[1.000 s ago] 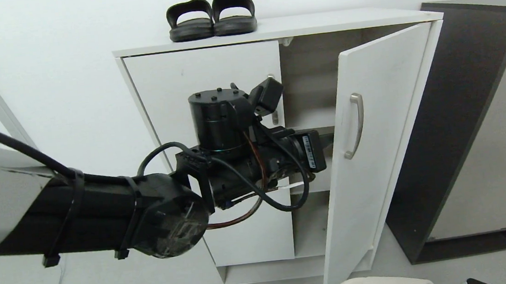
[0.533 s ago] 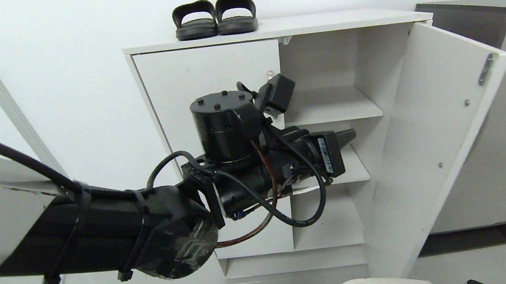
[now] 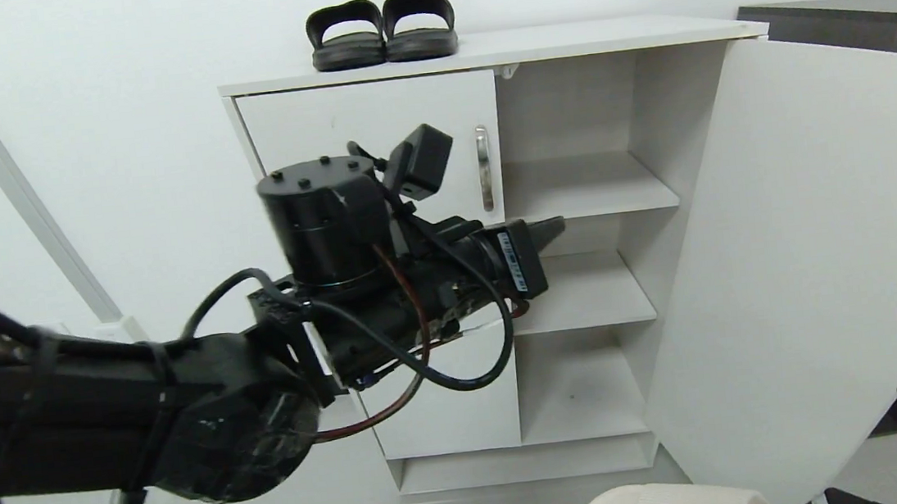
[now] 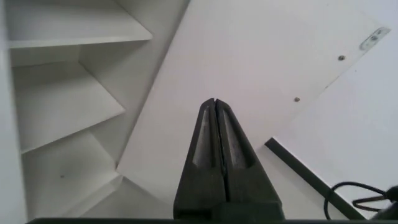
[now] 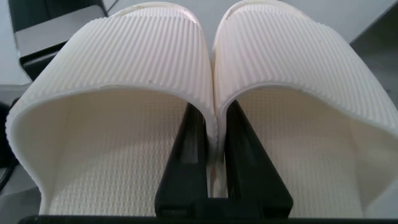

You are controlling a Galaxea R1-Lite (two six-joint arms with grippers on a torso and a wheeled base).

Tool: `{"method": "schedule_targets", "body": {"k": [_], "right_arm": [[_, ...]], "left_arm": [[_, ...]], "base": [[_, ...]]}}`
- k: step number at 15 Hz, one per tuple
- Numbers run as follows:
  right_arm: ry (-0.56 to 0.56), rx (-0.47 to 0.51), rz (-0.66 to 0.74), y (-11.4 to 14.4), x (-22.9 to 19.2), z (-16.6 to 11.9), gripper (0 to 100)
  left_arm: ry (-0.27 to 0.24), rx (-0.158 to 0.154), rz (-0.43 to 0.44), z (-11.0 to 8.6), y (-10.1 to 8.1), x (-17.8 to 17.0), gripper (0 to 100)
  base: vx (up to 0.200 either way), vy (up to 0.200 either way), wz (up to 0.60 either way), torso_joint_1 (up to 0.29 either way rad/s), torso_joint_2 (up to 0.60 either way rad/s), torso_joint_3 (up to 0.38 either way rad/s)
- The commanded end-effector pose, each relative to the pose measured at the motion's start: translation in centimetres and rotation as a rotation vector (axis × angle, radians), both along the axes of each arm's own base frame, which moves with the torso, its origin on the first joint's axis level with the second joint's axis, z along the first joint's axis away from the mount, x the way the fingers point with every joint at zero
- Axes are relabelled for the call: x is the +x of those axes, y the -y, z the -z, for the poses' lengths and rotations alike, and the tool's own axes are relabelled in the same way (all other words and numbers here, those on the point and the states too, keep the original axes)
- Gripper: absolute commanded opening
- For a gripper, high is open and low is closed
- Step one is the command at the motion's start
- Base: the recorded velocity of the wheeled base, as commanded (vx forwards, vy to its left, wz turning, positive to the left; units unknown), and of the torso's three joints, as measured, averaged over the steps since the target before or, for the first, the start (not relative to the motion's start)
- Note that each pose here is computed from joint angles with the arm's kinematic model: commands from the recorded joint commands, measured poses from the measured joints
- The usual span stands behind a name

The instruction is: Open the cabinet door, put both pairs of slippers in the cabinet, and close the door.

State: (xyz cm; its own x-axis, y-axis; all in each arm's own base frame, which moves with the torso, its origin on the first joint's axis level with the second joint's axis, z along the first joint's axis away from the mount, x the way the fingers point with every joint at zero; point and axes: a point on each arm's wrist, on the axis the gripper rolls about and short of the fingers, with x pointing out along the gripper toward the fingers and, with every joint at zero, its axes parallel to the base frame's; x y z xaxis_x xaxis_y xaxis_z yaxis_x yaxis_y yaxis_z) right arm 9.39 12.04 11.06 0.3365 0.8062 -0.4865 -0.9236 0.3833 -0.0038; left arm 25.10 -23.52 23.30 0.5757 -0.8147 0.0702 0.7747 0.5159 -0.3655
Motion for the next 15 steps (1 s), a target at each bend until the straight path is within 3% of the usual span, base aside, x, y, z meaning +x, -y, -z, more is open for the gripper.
{"method": "schedule_targets", "body": {"k": [1, 5, 7, 9, 10, 12, 14, 15], "right_arm": [[0.024, 0.006, 0.086, -0.7, 1.8, -0.8, 0], [0.012, 0.044, 0.394, -2.8, 5.5, -2.0, 0], [0.043, 0.085, 0.510, -4.0, 7.2, -2.1, 0], [0.076, 0.109, 0.607, -5.0, 8.5, -1.9, 0], [0.113, 0.131, 0.725, -6.1, 10.1, -1.3, 0], [0.157, 0.142, 0.841, -7.2, 11.7, -0.6, 0], [0.158, 0.153, 0.886, -8.0, 12.9, -0.2, 0], [0.149, 0.154, 0.890, -8.0, 13.0, 0.0, 0]], "left_arm": [[0.039, -0.033, -0.055, -3.0, -5.2, -3.8, 0], [0.051, -0.028, -0.164, -4.9, -13.2, -10.4, 0], [0.071, 0.009, -0.228, -5.3, -16.9, -14.9, 0], [0.076, 0.048, -0.310, -5.2, -18.9, -17.7, 0], [0.097, 0.085, -0.462, -4.2, -21.1, -20.5, 0], [0.137, 0.127, -0.632, -1.7, -23.1, -24.0, 0], [0.205, 0.205, -0.837, 1.2, -23.9, -27.5, 0], [0.207, 0.225, -0.906, 2.3, -23.9, -28.2, 0]], "base": [[0.000, 0.000, 0.00, 0.000, 0.00, 0.000], [0.000, 0.000, 0.00, 0.000, 0.00, 0.000], [0.000, 0.000, 0.00, 0.000, 0.00, 0.000], [0.000, 0.000, 0.00, 0.000, 0.00, 0.000], [0.000, 0.000, 0.00, 0.000, 0.00, 0.000], [0.000, 0.000, 0.00, 0.000, 0.00, 0.000], [0.000, 0.000, 0.00, 0.000, 0.00, 0.000], [0.000, 0.000, 0.00, 0.000, 0.00, 0.000]]}}
